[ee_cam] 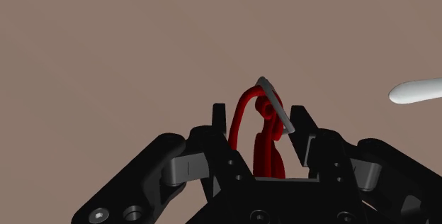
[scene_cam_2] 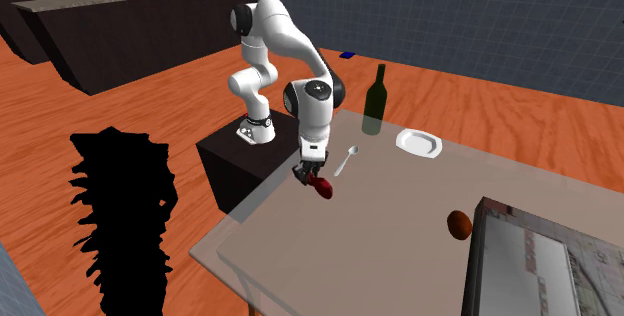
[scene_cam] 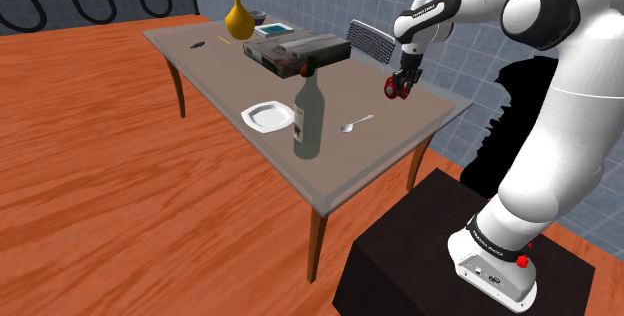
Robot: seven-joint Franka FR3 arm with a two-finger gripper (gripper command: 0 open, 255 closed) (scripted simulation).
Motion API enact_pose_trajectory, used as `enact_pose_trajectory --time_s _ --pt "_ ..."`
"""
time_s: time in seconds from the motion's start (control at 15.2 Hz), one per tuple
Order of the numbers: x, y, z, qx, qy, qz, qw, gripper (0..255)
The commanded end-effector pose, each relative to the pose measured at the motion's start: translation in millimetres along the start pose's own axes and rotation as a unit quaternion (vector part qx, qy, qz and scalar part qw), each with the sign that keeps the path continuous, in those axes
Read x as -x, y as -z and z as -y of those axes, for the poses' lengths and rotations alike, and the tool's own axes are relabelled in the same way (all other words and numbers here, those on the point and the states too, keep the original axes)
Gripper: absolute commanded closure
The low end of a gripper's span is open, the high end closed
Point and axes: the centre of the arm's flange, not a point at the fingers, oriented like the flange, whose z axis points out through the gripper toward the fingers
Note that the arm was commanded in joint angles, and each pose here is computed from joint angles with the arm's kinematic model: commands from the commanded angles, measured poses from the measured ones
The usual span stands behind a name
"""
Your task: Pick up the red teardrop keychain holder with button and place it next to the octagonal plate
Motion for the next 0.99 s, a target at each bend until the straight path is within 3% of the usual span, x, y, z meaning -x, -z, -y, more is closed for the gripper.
enact_pose_trajectory --time_s 0.0,0.92 --pt "1.4 10.2 -0.5 0.000 0.000 0.000 1.0000 255" --pt "8.8 83.8 -0.5 0.000 0.000 0.000 1.0000 255"
